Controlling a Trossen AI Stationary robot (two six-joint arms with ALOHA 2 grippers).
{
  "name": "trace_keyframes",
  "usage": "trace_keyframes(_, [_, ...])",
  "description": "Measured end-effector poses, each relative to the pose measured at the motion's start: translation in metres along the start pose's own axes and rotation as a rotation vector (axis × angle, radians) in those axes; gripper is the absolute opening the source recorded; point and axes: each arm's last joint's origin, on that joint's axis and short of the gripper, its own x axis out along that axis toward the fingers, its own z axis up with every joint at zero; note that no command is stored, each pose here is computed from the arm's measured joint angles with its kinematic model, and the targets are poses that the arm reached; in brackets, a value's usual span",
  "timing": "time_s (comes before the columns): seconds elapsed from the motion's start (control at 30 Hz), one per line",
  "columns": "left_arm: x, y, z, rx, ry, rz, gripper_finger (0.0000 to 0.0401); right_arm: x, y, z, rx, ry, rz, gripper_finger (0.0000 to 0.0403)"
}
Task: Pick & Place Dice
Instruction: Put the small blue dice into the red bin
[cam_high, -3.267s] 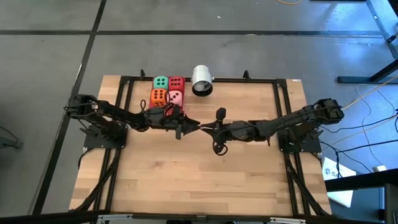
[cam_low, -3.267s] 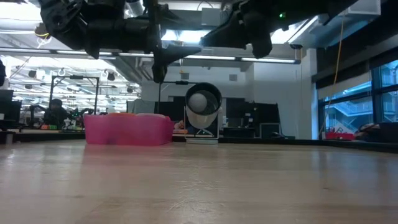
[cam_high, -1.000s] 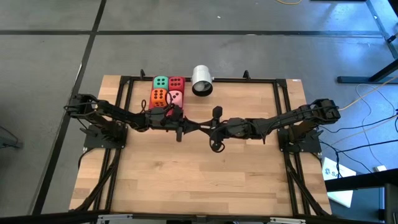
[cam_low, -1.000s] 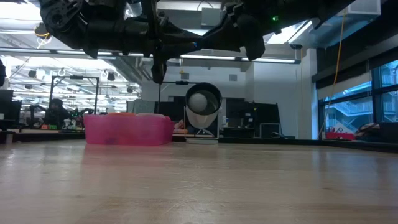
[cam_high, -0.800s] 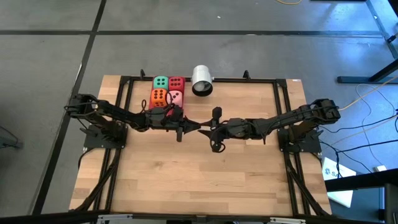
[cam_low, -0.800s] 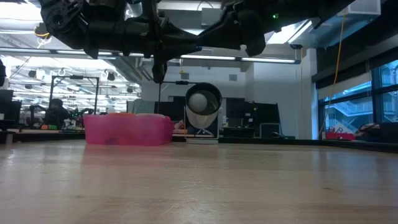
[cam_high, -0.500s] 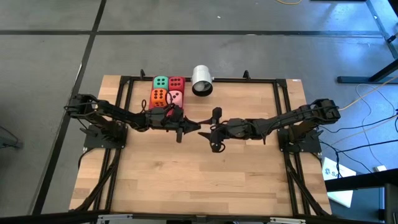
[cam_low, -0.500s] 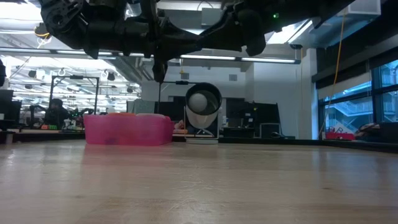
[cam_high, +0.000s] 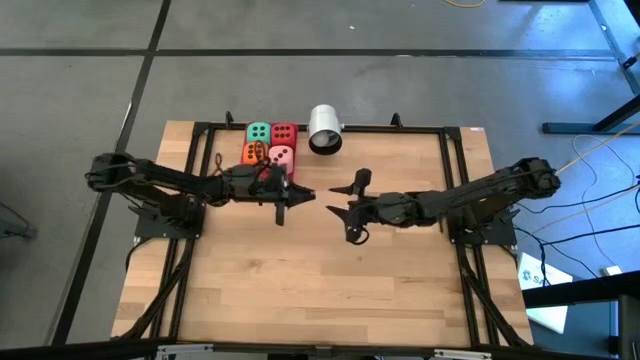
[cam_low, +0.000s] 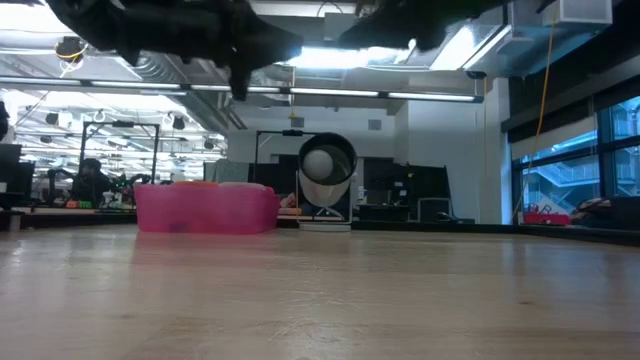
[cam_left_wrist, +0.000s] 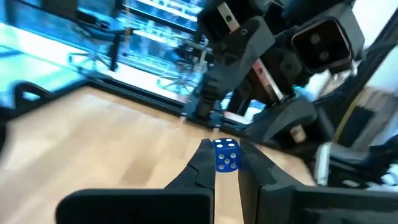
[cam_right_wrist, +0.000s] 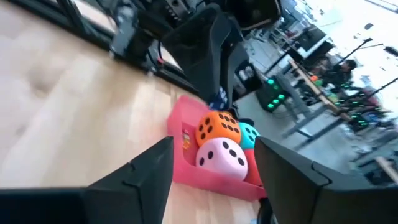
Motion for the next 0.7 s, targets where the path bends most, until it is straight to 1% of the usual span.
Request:
trace_keyframes(0.17, [-0.027, -0.005, 0.018, 0.085, 0.011, 0.097, 0.0013, -0.025, -0.014, -0.001, 0.082, -0.067, 0.043, 0.0216])
trace_keyframes(0.3, [-0.046, -0.007, 0.027, 0.125, 0.018, 0.143, 0.0013, -0.049, -0.023, -0.011, 0.149, -0.119, 0.031, 0.0211])
trace_keyframes(0.5, [-0.070, -0.005, 0.023, 0.165, -0.008, 0.162, 0.0013, -0.085, -0.033, -0.033, 0.281, -0.208, 0.001, 0.0210])
trace_keyframes(0.7, [-0.092, 0.000, 0.007, 0.207, -0.034, 0.163, 0.0013, -0.115, -0.039, -0.052, 0.400, -0.339, 0.032, 0.0210])
